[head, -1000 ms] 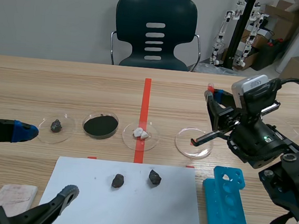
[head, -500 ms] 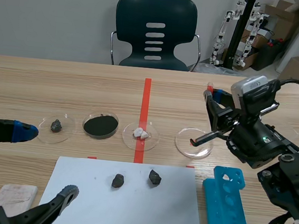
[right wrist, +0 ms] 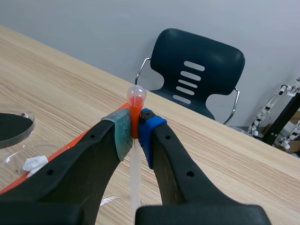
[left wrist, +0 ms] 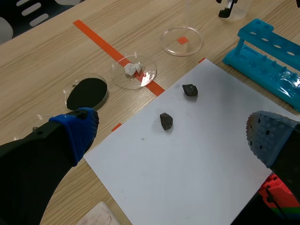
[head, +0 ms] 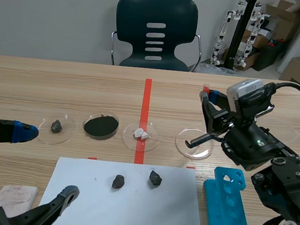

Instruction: Draw acid from the petri dish

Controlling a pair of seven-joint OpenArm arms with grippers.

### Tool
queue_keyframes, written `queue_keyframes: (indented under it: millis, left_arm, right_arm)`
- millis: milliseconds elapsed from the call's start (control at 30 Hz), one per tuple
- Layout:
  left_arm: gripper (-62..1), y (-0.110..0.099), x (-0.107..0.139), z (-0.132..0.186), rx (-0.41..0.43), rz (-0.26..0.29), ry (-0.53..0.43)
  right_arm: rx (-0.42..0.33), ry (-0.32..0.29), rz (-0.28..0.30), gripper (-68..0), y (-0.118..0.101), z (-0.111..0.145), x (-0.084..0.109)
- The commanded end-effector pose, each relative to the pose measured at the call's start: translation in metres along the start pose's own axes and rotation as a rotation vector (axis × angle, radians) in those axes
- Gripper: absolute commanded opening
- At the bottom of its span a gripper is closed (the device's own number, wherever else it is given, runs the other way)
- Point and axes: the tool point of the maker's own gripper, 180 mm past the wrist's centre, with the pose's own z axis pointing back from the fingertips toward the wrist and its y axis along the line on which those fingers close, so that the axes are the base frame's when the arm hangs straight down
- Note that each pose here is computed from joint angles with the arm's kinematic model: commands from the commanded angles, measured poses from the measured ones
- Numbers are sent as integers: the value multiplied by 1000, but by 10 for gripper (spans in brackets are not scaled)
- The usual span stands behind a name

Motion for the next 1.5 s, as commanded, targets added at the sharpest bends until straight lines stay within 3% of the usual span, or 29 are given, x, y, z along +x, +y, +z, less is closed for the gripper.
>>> queue_keyframes:
  millis: [0,567,1467]
  left_arm:
    - [14,1,7,0,6,7,-29]
    - [14,1,7,0,6,7,-29]
    - [14,1,7,0,6,7,-29]
  right_arm:
    - [-9,-35,-2,-653,-3,-6,8]
    - [-12,-4,-35,-653,1,-4,-6]
    - [-11,13,-35,-651,2,-3,-10]
